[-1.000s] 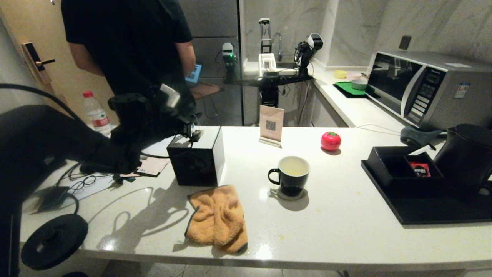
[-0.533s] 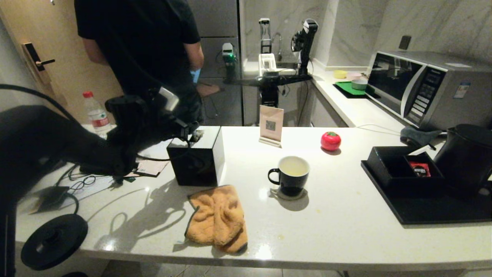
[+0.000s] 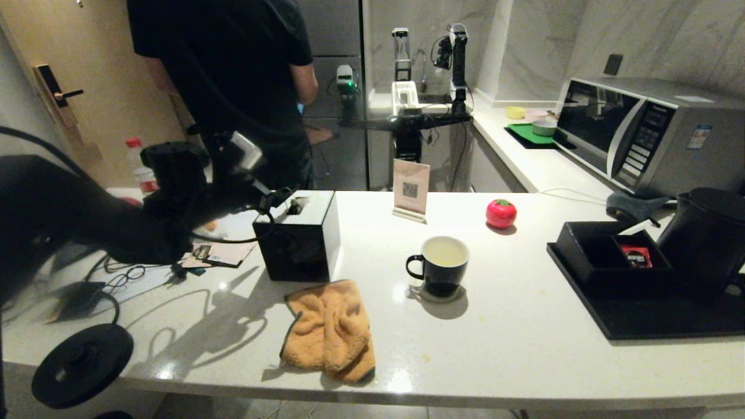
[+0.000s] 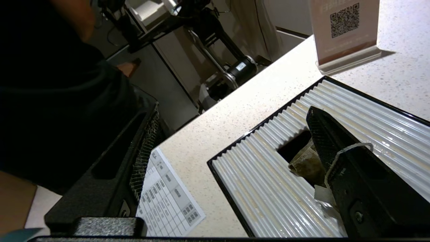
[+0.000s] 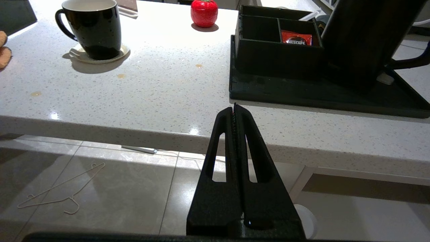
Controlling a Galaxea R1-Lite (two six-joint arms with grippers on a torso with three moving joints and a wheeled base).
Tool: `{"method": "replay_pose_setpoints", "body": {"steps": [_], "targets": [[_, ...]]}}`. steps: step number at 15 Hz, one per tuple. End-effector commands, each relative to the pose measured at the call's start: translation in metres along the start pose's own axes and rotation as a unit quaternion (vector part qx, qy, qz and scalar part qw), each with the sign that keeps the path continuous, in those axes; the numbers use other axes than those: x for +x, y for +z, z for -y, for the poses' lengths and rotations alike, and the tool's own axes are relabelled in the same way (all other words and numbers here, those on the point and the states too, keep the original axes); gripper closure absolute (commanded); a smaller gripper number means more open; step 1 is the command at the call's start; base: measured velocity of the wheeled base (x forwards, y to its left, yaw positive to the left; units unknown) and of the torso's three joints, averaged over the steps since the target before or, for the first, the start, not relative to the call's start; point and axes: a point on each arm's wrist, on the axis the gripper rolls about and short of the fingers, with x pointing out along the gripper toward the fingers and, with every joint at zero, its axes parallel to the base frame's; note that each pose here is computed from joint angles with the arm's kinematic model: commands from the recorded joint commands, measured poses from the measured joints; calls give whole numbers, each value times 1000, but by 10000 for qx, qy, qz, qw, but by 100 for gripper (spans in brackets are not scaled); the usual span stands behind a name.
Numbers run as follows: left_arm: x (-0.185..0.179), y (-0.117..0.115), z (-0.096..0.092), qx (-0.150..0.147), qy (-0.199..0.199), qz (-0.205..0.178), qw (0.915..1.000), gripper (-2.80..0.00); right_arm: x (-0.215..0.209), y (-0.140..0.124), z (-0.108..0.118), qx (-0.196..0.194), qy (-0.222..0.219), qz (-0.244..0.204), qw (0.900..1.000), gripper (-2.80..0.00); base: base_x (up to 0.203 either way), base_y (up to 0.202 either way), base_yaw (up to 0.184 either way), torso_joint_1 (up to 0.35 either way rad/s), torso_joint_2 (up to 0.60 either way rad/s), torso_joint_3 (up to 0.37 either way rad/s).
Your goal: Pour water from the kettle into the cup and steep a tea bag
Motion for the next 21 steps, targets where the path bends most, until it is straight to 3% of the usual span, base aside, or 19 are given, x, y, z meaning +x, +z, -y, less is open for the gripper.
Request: {"method": "replay_pose_setpoints", "body": {"steps": [1, 3, 6, 8, 11, 16, 21], "targets": [[-3, 3, -5, 165, 72, 80, 9998, -280, 0, 0, 0, -2, 7, -4, 10000, 0, 0, 0, 0, 0, 0, 0], [-3, 7, -7, 342, 153, 241, 9990, -280, 0, 0, 0, -2, 0, -5, 10000, 0, 0, 0, 0, 0, 0, 0], [-9, 6, -15, 495, 236, 192, 9983, -280, 0, 0, 0, -2, 7, -4, 10000, 0, 0, 0, 0, 0, 0, 0], [-14, 6, -21, 542, 38, 228, 9983, -280, 0, 0, 0, 1, 4, -5, 10000, 0, 0, 0, 0, 0, 0, 0], [-23, 5, -31, 886, -141, 144, 9959, -280, 0, 0, 0, -2, 7, -4, 10000, 0, 0, 0, 0, 0, 0, 0], [-24, 5, -32, 1305, -232, 90, 9911, -280, 0, 0, 0, -2, 3, -5, 10000, 0, 0, 0, 0, 0, 0, 0], [-34, 12, -28, 1434, -538, -338, 9876, -280, 0, 0, 0, -2, 1, -3, 10000, 0, 0, 0, 0, 0, 0, 0]]}}
